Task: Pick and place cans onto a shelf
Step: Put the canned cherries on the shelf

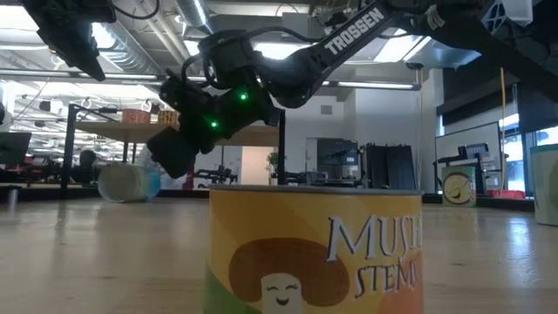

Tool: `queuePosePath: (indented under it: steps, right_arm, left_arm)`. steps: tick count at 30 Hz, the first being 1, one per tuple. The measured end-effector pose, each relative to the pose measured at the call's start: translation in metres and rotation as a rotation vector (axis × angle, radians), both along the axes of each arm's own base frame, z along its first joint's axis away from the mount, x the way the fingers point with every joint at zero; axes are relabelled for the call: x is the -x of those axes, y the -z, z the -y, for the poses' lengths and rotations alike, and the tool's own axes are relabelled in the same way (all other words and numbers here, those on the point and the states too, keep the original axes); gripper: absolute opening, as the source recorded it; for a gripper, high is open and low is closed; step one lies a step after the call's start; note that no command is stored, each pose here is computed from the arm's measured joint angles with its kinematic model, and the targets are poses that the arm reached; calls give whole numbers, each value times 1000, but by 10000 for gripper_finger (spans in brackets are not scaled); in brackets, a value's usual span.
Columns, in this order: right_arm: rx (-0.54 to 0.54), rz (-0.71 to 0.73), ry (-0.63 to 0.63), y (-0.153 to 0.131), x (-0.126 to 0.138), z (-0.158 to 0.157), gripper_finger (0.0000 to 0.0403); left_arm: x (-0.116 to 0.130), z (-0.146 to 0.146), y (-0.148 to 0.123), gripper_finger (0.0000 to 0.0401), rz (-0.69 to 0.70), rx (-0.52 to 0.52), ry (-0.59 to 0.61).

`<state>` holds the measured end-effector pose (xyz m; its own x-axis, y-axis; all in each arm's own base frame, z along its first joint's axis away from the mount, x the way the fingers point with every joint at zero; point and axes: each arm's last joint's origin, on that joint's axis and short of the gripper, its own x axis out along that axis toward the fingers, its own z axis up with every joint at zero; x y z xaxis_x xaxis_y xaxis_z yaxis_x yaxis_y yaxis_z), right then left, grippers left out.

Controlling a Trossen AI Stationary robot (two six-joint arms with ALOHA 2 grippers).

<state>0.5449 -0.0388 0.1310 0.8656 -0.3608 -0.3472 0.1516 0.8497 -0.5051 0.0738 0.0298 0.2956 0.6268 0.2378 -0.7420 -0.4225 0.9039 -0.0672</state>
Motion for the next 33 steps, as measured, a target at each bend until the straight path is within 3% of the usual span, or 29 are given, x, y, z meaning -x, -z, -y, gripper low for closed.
queuePosePath:
  steps: [7, 15, 23, 33]
  right_arm:
    - [46, 9, 11, -9, -3, 2, 116]
    - [226, 17, 124, -75, -20, -11, 116]
    - [171, -74, 142, -124, -18, -10, 116]
    - [151, -99, 89, -180, 9, -13, 116]
  left_arm:
    - [4, 1, 9, 0, -88, 11, -24]
    - [3, -2, 39, 0, -187, 69, -174]
    - [4, -5, 60, 0, -232, 95, -399]
    - [0, -5, 60, 0, -116, 307, -590]
